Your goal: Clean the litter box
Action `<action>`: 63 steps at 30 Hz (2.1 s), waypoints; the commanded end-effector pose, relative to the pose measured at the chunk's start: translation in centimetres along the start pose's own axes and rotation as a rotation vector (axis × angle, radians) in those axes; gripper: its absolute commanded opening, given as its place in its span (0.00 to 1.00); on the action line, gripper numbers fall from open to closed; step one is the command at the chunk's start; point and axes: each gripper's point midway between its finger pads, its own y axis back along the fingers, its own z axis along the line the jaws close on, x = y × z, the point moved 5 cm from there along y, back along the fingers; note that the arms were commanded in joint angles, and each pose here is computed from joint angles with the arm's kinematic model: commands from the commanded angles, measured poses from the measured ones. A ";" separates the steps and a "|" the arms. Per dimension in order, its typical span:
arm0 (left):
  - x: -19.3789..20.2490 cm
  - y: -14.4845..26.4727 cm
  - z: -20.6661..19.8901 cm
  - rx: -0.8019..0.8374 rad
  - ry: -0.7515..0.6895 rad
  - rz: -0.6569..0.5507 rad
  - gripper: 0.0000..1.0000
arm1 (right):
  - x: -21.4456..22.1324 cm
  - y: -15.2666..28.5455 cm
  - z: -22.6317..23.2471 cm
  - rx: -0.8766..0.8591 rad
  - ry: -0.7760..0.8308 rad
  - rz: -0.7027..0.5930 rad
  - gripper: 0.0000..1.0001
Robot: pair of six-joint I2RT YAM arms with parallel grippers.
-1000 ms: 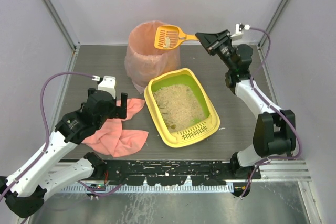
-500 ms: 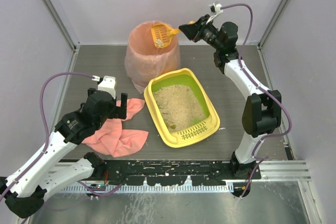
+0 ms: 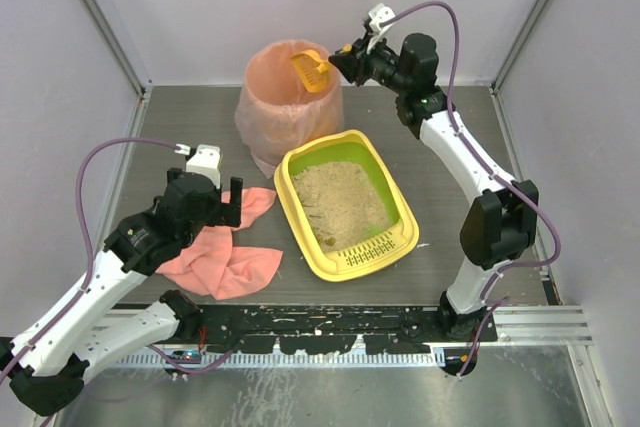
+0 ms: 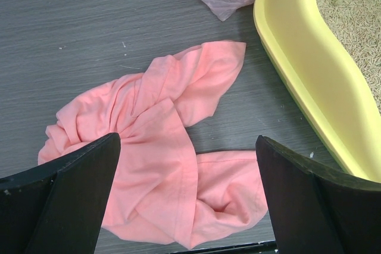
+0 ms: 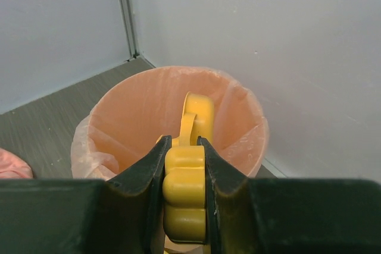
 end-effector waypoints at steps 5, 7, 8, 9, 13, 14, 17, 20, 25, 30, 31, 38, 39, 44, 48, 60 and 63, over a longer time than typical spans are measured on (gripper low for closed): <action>-0.7 0.4 0.2 -0.002 0.013 -0.030 0.98 | -10.9 4.2 0.4 0.214 0.011 -0.277 0.01; -0.8 0.4 0.0 0.011 0.023 -0.036 0.98 | -12.5 5.5 0.7 0.265 -0.043 -0.330 0.01; -0.9 0.4 -0.1 0.022 0.029 -0.040 0.98 | -13.2 6.3 0.9 0.285 -0.074 -0.352 0.01; -1.0 0.4 -0.3 0.034 0.035 -0.043 0.98 | -13.8 7.1 1.2 0.301 -0.102 -0.374 0.01; -1.7 0.1 -1.4 0.080 0.058 -0.044 0.99 | -13.5 10.3 1.9 0.403 -0.194 -0.323 0.01; -2.0 -0.1 -1.7 0.091 0.061 -0.042 1.00 | -13.3 11.4 2.2 0.431 -0.210 -0.316 0.01; -2.7 -0.7 -2.8 0.124 0.080 -0.037 0.96 | -11.7 15.0 3.7 0.488 -0.246 -0.281 0.01; -3.3 -1.7 -4.3 0.177 0.098 -0.042 0.94 | -9.3 17.8 5.0 0.528 -0.273 -0.222 0.01; -4.2 -3.7 -7.0 0.246 0.115 -0.033 0.88 | -5.2 20.0 7.7 0.463 -0.324 -0.061 0.01; -5.6 -5.0 -9.0 0.250 0.107 -0.068 0.88 | -1.6 20.4 10.1 0.344 -0.394 0.056 0.01; -5.7 -5.5 -9.3 0.247 0.105 -0.069 0.88 | -0.9 20.3 10.3 0.325 -0.412 0.077 0.01; -5.7 -8.0 -11.3 0.256 0.095 -0.049 0.82 | 3.8 18.4 9.5 0.343 -0.506 0.236 0.01; -5.7 -8.3 -11.7 0.261 0.092 -0.046 0.81 | 4.3 18.2 9.2 0.365 -0.522 0.239 0.01; -5.5 -10.1 -13.3 0.268 0.079 -0.026 0.79 | 7.1 16.6 7.9 0.432 -0.598 0.246 0.01; -4.9 -11.5 -14.0 0.257 0.060 0.002 0.76 | 9.3 15.8 6.9 0.487 -0.636 0.252 0.01; -3.3 -13.8 -15.0 0.258 0.003 0.053 0.65 | 13.8 13.3 6.4 0.472 -0.674 0.340 0.01; -3.0 -14.2 -15.2 0.261 -0.010 0.066 0.63 | 14.9 13.1 6.9 0.451 -0.696 0.371 0.01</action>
